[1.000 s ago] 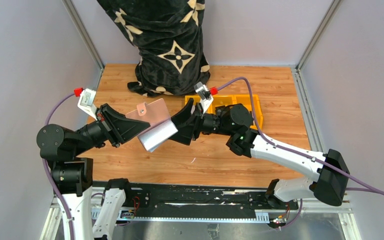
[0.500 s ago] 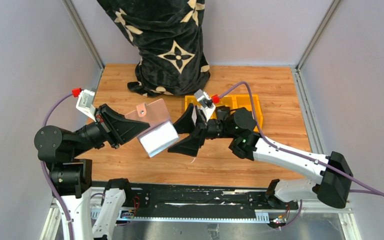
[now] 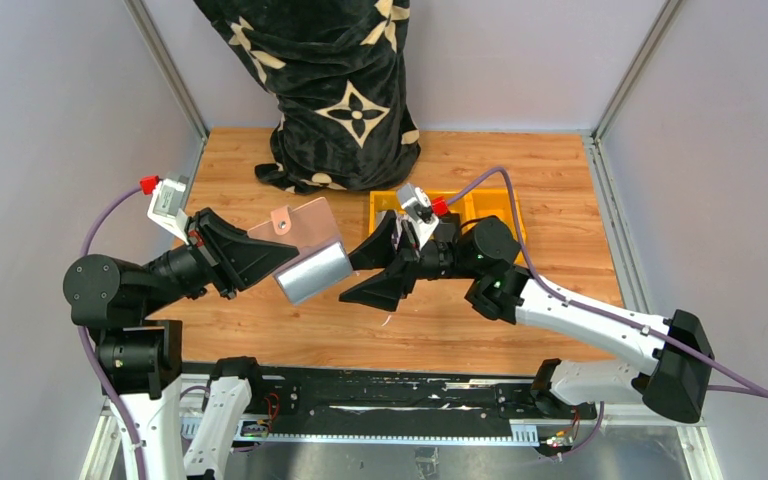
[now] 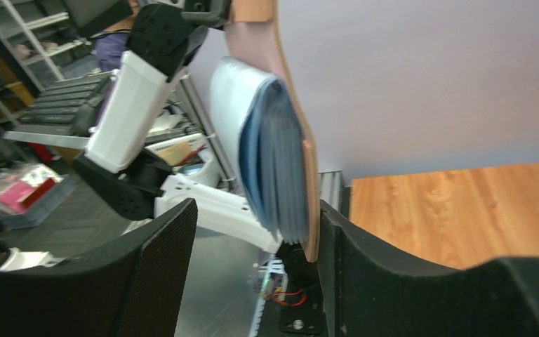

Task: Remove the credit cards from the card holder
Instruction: Open the card holder.

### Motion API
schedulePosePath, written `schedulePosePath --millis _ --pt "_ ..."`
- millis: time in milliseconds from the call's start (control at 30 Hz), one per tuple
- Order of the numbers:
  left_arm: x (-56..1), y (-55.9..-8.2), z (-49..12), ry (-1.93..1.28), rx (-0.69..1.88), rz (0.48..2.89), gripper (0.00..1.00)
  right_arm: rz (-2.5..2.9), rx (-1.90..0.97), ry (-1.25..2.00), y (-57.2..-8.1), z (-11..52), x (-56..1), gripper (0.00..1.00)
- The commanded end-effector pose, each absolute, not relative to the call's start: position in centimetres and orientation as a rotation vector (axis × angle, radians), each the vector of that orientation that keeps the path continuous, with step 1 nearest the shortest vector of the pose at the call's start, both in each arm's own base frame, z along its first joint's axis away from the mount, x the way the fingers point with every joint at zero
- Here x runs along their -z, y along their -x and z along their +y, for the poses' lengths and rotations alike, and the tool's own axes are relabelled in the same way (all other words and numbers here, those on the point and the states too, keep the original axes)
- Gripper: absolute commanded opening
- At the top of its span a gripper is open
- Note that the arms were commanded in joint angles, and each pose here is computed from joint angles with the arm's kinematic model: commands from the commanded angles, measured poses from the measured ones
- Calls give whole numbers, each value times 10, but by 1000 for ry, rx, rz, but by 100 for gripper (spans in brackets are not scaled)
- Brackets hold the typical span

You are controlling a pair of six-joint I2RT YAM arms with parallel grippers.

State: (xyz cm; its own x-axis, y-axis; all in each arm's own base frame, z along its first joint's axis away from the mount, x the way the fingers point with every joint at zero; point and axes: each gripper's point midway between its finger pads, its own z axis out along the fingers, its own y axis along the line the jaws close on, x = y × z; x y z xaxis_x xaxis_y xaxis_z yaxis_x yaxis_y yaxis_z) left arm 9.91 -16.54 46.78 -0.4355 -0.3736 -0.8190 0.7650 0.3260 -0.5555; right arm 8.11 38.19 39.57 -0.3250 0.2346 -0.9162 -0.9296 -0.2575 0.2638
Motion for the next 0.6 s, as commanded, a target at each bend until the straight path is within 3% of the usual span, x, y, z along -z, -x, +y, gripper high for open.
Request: schedulePosePath --millis 0,200,567 --pt "-482 -92 -167 -390 1357 1506 0 1084 -1582 985 -93 386 -405 63" --pt "-486 -91 -167 -388 1367 1504 0 1061 -1532 977 -100 388 -413 49" --pt "-490 -86 -168 -392 1375 1498 0 1051 -1489 987 -106 396 -411 42"
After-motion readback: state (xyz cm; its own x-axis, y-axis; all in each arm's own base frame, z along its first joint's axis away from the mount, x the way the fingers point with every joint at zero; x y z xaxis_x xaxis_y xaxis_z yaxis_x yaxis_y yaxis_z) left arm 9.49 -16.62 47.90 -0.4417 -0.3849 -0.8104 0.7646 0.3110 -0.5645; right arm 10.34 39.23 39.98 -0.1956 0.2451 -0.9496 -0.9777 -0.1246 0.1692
